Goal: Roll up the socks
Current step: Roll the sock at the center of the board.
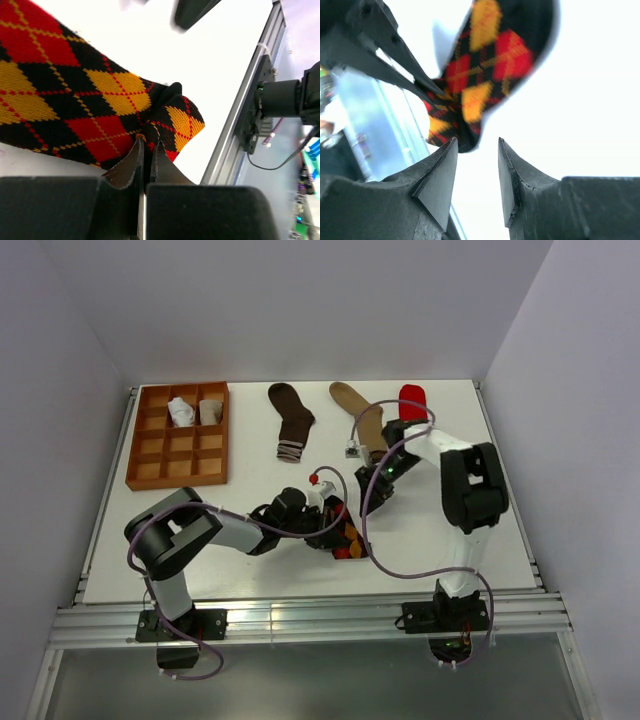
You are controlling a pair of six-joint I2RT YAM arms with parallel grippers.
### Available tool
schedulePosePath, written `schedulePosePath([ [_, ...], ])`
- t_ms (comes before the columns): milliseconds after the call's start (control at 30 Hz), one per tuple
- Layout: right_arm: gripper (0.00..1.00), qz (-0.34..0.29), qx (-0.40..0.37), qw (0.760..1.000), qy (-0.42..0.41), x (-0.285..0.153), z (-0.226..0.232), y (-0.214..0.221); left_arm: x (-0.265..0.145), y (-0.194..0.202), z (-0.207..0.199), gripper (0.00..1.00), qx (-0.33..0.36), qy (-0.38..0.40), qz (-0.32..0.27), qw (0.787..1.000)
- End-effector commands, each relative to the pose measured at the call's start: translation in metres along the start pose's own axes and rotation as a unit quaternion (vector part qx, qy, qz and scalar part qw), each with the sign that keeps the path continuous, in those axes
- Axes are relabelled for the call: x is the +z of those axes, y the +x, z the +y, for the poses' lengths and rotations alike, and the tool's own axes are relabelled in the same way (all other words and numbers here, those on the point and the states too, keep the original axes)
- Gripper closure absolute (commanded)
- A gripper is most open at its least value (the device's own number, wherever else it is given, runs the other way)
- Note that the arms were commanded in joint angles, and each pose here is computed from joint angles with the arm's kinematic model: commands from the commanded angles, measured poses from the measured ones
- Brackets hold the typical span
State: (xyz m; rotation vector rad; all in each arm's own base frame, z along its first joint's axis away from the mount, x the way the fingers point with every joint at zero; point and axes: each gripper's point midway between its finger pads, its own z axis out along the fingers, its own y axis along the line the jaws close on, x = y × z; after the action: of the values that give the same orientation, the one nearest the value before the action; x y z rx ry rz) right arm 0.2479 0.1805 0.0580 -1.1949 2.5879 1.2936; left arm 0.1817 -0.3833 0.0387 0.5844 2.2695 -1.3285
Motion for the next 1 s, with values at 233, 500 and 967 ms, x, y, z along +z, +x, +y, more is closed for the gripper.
schedulePosePath([
  [233, 0.49, -0.109, -0.212, 0.946, 0.219, -0.056, -0.001, -0.001, -0.015, 0.048, 0.052, 1.00, -0.116, -0.074, 0.107, 0.985],
  [500, 0.37, -0.101, -0.376, 0.873, 0.292, -0.031, 0.028, 0.020, -0.019, 0.042, 0.073, 1.00, -0.197, -0.109, 0.150, 0.963],
  [967, 0.30, -0.058, -0.538, 0.778, 0.320, 0.036, 0.037, 0.035, -0.015, 0.063, 0.095, 1.00, -0.227, -0.153, 0.194, 0.942],
])
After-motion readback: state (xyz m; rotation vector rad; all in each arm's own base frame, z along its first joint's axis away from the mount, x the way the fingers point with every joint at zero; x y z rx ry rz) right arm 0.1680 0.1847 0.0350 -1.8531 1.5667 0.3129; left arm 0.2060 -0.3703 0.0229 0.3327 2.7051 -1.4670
